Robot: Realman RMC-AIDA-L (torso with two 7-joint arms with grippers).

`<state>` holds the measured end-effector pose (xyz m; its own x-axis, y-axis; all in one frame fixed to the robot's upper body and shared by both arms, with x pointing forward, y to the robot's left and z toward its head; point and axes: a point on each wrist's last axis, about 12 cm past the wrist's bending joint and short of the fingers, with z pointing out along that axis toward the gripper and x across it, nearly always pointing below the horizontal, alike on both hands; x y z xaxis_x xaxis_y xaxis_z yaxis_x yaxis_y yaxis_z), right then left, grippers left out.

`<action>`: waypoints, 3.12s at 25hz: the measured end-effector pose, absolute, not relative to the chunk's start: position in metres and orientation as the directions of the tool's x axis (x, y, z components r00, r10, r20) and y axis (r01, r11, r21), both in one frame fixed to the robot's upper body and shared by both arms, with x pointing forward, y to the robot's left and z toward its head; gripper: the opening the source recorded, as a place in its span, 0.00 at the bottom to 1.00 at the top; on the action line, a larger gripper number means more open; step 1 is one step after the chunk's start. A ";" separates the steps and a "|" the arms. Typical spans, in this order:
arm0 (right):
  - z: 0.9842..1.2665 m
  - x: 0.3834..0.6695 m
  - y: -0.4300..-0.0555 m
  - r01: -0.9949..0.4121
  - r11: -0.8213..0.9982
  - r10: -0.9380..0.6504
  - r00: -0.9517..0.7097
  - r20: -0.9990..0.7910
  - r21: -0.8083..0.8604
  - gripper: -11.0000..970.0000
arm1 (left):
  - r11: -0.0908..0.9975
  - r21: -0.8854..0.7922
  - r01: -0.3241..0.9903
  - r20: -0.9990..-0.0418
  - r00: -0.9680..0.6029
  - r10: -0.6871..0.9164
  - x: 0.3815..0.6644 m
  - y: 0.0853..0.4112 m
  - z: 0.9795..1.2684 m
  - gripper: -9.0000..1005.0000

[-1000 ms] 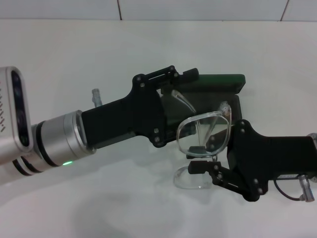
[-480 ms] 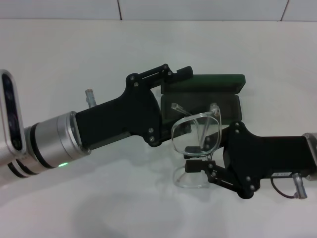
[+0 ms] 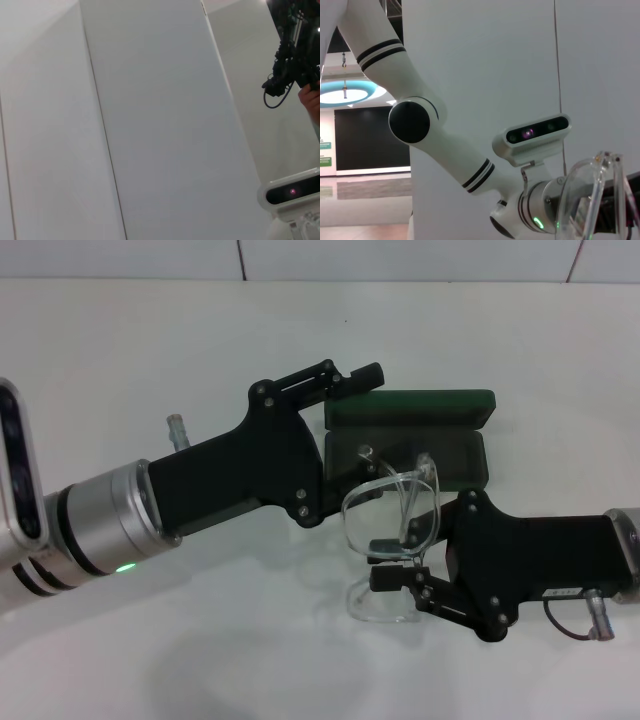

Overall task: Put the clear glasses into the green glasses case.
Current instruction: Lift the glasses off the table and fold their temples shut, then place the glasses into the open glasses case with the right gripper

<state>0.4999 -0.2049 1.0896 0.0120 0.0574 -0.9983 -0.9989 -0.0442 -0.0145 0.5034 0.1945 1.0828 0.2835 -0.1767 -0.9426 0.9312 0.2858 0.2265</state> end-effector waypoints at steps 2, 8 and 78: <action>1.089 0.500 -0.205 -0.999 -0.047 0.053 0.011 -0.999 -0.014 0.18 | 0.282 0.224 0.933 -0.943 0.281 -0.178 0.503 0.194 1.083 0.62; 1.089 0.500 -0.204 -0.999 -0.049 0.053 0.011 -0.999 -0.013 0.18 | 0.284 0.224 0.932 -0.943 0.281 -0.178 0.504 0.195 1.083 0.62; 1.112 0.511 -0.228 -0.985 -0.053 -0.044 0.169 -0.985 -0.166 0.22 | 0.593 0.151 0.791 -0.968 0.239 -0.072 0.530 0.225 1.071 0.62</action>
